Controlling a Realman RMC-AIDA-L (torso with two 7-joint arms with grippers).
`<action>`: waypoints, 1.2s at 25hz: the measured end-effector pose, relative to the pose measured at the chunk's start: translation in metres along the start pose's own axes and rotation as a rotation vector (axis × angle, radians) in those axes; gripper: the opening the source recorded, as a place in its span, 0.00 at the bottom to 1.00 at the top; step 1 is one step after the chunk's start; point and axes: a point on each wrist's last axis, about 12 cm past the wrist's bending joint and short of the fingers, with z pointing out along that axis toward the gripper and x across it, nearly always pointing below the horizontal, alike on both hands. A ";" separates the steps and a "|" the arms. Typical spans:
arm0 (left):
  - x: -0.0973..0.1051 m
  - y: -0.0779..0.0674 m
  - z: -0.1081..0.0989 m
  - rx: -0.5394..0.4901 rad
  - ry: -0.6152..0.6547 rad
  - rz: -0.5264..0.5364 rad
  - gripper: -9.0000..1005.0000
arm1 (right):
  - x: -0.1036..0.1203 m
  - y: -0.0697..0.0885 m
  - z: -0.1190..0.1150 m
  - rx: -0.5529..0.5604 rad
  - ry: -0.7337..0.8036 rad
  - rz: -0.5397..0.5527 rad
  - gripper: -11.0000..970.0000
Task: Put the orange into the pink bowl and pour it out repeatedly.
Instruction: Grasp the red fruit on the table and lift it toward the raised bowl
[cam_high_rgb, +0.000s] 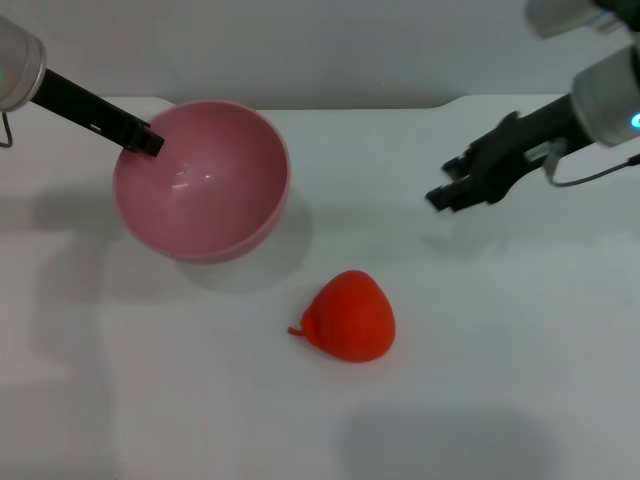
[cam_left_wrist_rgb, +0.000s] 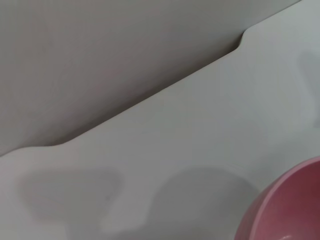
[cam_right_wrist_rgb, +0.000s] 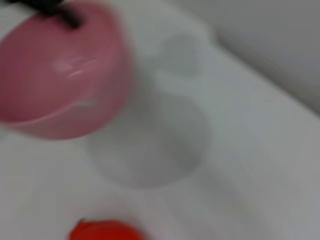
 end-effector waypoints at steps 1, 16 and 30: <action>0.000 0.000 0.000 0.001 0.001 0.000 0.05 | -0.006 0.008 0.003 -0.012 0.019 -0.048 0.51; 0.010 0.001 0.003 0.012 0.024 -0.017 0.05 | -0.036 0.062 0.060 -0.119 0.129 -0.259 0.56; 0.016 0.001 0.007 0.015 0.040 -0.019 0.05 | -0.030 0.074 0.088 -0.145 0.180 -0.248 0.64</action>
